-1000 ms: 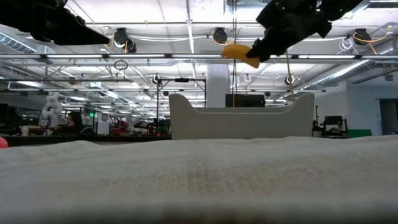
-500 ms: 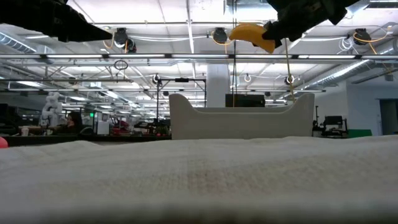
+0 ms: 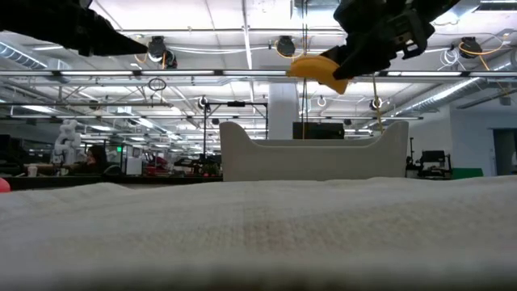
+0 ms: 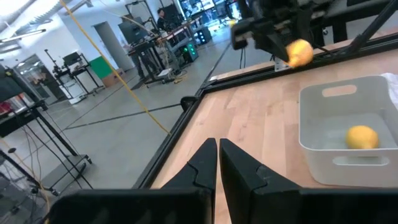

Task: Pick and placing Produce into tupperware
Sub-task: Put the yellow banana into the bin

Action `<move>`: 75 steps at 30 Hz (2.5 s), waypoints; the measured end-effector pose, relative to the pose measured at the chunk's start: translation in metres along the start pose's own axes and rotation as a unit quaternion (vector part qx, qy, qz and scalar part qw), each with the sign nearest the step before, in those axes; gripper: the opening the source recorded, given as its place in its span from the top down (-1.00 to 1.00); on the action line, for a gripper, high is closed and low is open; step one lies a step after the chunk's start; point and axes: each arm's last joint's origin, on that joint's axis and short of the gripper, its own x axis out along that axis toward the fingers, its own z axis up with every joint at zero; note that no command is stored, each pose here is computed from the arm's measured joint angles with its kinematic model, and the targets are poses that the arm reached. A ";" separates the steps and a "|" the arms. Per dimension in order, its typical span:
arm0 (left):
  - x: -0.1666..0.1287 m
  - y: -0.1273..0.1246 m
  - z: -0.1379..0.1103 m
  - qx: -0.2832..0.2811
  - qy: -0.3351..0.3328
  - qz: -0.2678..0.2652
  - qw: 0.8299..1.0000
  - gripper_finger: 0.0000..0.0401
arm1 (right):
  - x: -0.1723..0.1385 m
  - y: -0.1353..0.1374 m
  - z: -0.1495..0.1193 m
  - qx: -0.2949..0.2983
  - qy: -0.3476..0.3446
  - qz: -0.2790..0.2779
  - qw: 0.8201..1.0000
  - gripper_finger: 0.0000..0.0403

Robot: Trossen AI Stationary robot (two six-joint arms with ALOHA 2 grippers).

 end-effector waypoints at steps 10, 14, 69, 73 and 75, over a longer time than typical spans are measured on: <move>0.000 0.000 0.000 0.002 0.000 0.000 1.000 0.88 | 0.024 0.014 -0.001 -0.048 0.020 0.048 0.997 0.30; 0.000 0.000 0.000 0.001 0.000 0.000 1.000 0.88 | 0.028 0.024 0.003 -0.065 0.017 0.063 0.996 0.30; 0.002 -0.002 -0.001 -0.025 0.008 -0.003 1.000 0.88 | 0.091 0.056 -0.038 -0.081 0.020 0.063 0.994 0.30; 0.002 -0.002 -0.001 -0.026 0.008 -0.004 1.000 0.88 | 0.094 0.055 -0.037 -0.081 0.022 0.064 0.994 0.30; 0.002 -0.002 -0.001 -0.026 0.008 -0.004 1.000 0.88 | 0.094 0.054 -0.035 -0.081 0.022 0.064 0.994 0.30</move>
